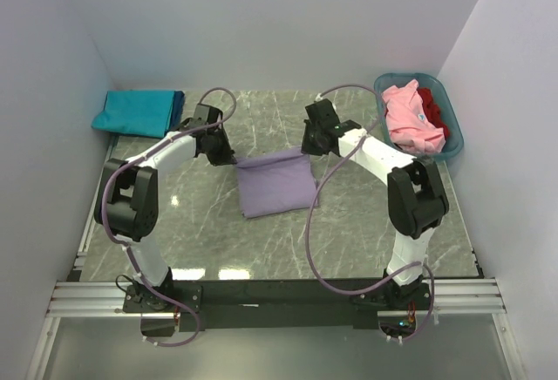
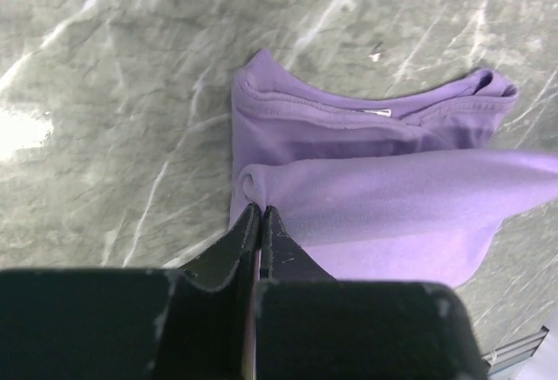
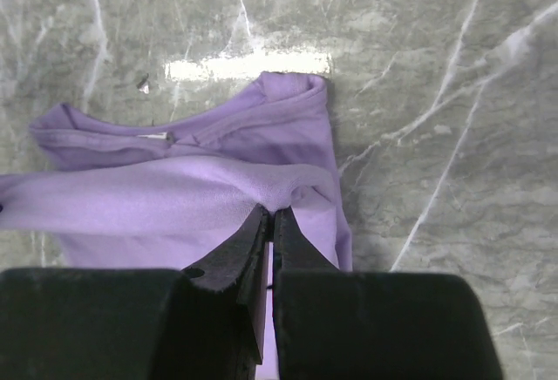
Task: Fold and stack the t-shirts
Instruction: Fold the tshirt
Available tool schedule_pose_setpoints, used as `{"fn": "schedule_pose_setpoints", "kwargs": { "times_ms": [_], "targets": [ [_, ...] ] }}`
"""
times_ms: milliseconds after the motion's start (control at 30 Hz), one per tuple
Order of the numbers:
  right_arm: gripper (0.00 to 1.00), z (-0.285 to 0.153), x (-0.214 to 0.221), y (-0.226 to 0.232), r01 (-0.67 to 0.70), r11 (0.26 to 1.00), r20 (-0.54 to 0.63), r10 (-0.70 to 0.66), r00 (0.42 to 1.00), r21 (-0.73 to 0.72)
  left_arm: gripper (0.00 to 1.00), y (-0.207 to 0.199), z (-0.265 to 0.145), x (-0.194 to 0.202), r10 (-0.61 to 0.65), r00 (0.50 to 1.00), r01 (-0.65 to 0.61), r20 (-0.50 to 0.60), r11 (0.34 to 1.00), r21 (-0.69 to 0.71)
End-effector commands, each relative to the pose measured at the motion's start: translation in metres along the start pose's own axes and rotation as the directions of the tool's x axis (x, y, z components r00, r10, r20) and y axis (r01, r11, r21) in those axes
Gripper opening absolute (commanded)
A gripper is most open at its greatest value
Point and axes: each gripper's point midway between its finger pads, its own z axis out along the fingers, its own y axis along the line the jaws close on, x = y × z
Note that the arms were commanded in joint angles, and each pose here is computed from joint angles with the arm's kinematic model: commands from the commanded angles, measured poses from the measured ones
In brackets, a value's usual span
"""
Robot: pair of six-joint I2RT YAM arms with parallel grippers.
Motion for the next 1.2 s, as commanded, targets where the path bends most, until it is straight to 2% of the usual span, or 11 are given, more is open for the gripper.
{"fn": "schedule_pose_setpoints", "kwargs": {
  "times_ms": [0,333,600,733,800,900,933,967,1033,1067,1167],
  "targets": [
    [0.00,-0.023,-0.038,-0.001,-0.050,0.999,0.170,0.051,0.984,-0.014,0.01,-0.023,-0.013,-0.029,0.049,0.993,-0.053,0.111,0.998,0.040],
    [0.00,-0.017,-0.030,-0.013,-0.095,0.995,0.187,0.090,0.978,0.018,0.01,-0.042,-0.004,-0.030,0.102,0.985,-0.115,0.137,0.989,0.090],
    [0.00,0.005,-0.027,-0.027,-0.126,0.990,0.159,0.114,0.981,0.068,0.05,-0.032,0.031,-0.038,0.091,0.989,-0.093,0.120,0.995,0.016],
    [0.12,0.022,-0.029,-0.029,-0.113,0.990,0.128,0.102,0.987,0.079,0.09,-0.026,0.044,-0.047,0.082,0.988,-0.078,0.131,0.996,-0.030],
    [0.18,0.025,-0.028,-0.031,-0.116,0.989,0.120,0.105,0.987,0.087,0.18,-0.025,0.047,-0.051,0.080,0.987,-0.075,0.142,0.996,-0.041],
    [0.29,0.018,-0.032,-0.028,-0.109,0.991,0.128,0.099,0.987,0.076,0.39,-0.034,0.036,-0.060,0.081,0.983,-0.077,0.165,0.997,-0.033],
    [0.34,0.009,-0.038,-0.025,-0.107,0.992,0.142,0.097,0.985,0.061,0.48,-0.035,0.032,-0.062,0.083,0.982,-0.079,0.171,0.996,-0.031],
    [0.35,0.004,-0.040,-0.021,-0.102,0.994,0.146,0.095,0.985,0.042,0.65,-0.042,0.019,-0.065,0.084,0.978,-0.083,0.192,0.996,-0.013],
    [0.37,-0.014,-0.048,-0.016,-0.076,0.997,0.169,0.074,0.983,0.004,0.79,-0.041,0.004,-0.072,0.084,0.969,-0.079,0.234,0.996,-0.028],
    [0.37,-0.020,-0.051,-0.009,-0.064,0.997,0.182,0.068,0.981,-0.031,0.85,-0.045,-0.012,-0.072,0.083,0.962,-0.083,0.260,0.996,-0.011],
    [0.38,-0.040,-0.049,0.013,0.003,0.984,0.190,0.031,0.981,-0.176,0.86,-0.048,-0.036,-0.061,0.100,0.952,-0.105,0.291,0.994,0.004]
  ]
}}
